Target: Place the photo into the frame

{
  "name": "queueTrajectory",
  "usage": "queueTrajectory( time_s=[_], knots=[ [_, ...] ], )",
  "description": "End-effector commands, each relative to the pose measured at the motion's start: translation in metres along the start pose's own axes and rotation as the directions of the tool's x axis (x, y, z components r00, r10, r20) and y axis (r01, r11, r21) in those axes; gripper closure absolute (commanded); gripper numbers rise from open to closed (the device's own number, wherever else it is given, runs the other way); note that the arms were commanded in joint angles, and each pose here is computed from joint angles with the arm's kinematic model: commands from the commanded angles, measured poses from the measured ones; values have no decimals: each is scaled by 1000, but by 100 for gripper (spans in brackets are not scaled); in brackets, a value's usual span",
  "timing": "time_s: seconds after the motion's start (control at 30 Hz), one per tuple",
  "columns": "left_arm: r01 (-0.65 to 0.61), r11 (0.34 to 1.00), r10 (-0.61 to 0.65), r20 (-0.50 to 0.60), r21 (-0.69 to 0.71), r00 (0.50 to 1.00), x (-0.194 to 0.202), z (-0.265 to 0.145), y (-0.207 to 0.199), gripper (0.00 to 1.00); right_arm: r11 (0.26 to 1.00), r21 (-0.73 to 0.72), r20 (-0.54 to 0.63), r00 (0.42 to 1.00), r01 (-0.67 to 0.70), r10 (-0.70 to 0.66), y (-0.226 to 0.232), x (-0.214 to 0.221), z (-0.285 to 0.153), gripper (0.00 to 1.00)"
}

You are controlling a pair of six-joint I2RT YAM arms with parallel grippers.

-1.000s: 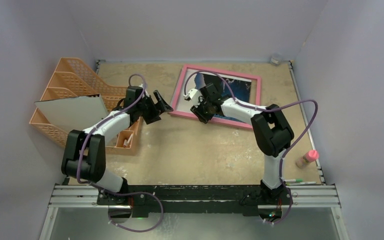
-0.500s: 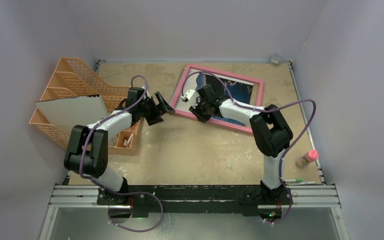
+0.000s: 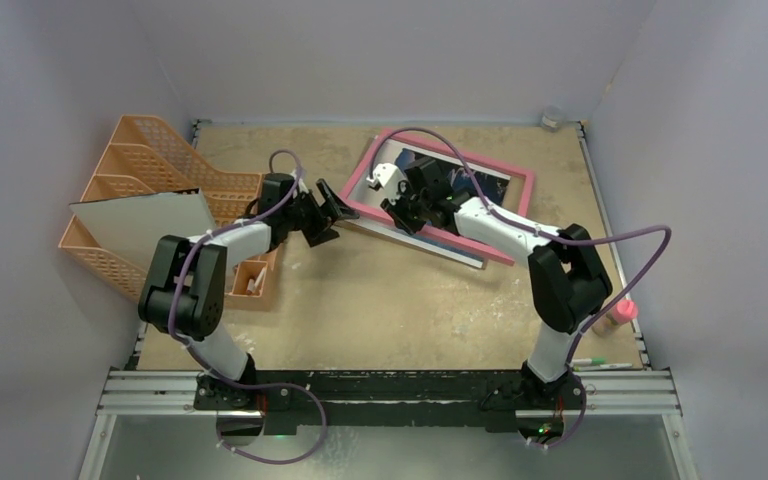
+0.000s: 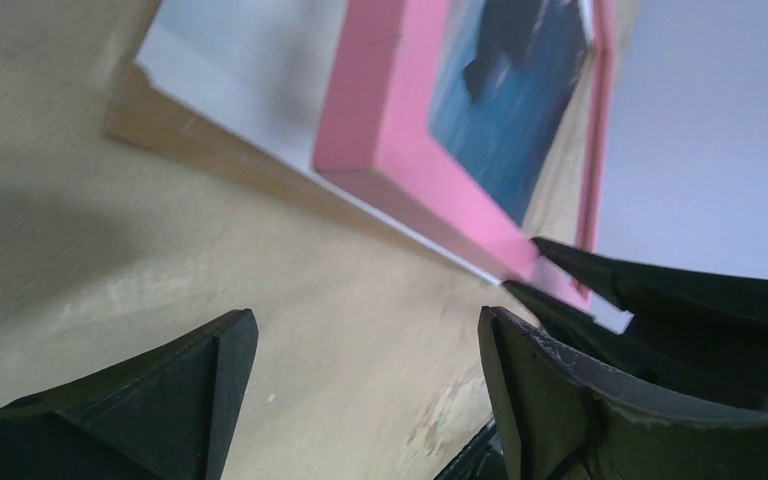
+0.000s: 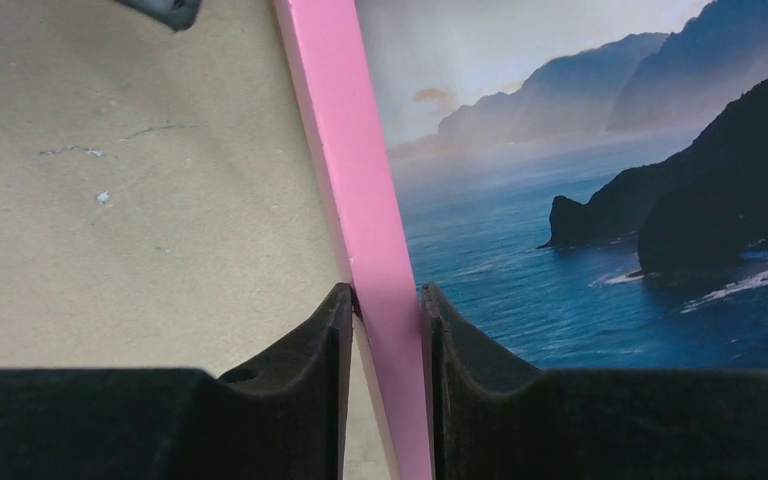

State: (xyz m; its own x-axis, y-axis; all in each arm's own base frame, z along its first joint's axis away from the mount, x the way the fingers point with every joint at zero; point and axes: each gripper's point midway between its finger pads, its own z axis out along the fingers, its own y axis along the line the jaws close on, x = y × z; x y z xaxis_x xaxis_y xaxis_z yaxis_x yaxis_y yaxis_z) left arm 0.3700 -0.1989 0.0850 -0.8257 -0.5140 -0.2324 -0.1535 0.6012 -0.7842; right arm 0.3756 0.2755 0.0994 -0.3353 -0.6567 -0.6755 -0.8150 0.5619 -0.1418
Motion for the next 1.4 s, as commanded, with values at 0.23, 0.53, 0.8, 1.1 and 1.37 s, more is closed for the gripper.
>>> queueTrajectory(
  time_s=[0.23,0.53,0.8,1.1,1.37],
  knots=[
    [115,964,-146,114,238,983,-29,21,-43,15,1000,-2,76,997,-14,14,3,-16,-11,89],
    [181,943,-212,86,281,974,-23,47,-61,44,1000,-25,94,995,-14,16,8,-17,-14,89],
    [171,935,-205,79,312,976,-26,55,-70,81,999,-26,106,994,-26,28,10,-18,-18,88],
    [190,905,-239,83,381,968,-36,46,-96,100,981,128,104,986,-144,131,-17,-20,-20,51],
    [160,932,-201,95,326,975,-46,34,-123,100,946,287,105,986,-152,127,-33,-12,-35,31]
  ],
)
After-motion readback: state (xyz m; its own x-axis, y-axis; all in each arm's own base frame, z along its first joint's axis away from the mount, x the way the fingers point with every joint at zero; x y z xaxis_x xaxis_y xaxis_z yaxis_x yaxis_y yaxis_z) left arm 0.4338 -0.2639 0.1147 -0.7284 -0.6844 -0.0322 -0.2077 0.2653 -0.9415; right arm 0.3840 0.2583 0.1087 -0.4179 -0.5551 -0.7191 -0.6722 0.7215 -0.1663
